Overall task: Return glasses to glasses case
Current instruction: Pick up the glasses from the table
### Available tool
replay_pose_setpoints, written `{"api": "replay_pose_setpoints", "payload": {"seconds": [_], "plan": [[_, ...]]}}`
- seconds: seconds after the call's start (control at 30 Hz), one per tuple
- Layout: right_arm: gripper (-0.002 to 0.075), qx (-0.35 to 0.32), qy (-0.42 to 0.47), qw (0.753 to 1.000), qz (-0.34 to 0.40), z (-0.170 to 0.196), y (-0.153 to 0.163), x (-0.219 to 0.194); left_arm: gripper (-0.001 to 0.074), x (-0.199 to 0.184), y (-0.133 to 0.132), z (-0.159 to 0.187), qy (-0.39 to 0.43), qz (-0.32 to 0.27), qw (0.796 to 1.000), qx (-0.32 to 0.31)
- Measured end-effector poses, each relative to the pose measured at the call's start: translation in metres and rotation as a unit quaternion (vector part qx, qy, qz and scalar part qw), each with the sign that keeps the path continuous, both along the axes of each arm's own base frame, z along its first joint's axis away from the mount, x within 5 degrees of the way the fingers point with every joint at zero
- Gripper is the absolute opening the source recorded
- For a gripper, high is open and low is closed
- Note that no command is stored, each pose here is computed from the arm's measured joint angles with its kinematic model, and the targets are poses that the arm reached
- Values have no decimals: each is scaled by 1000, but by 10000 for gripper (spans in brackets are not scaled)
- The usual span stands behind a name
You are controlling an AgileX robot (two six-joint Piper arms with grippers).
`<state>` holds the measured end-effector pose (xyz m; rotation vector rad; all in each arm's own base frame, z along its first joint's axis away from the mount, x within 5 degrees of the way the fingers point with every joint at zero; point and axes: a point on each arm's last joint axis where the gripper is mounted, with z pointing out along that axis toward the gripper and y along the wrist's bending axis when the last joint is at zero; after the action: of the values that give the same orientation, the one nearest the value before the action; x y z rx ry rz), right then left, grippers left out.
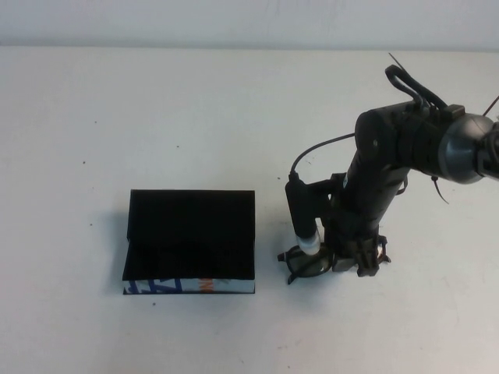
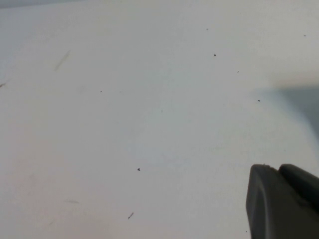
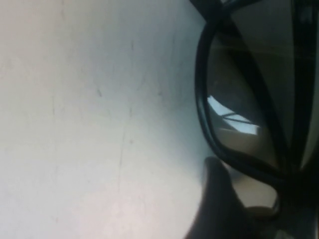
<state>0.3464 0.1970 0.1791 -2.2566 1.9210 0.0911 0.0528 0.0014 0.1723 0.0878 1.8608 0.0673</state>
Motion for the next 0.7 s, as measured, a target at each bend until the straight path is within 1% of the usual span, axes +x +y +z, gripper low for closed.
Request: {"api": "replay_pose_setpoints", "payload": {"seconds": [0.23, 0.5, 0.7], "plan": [[343, -5, 8, 1000, 0, 0, -2, -1, -1, 0, 0, 0, 0, 0, 1000, 0], [290, -9, 18, 1000, 3, 8, -4, -2, -1, 0, 0, 0, 0, 0, 1000, 0], [260, 6, 21, 1000, -3, 15, -2, -4, -1, 0, 0, 0, 0, 0, 1000, 0]]}}
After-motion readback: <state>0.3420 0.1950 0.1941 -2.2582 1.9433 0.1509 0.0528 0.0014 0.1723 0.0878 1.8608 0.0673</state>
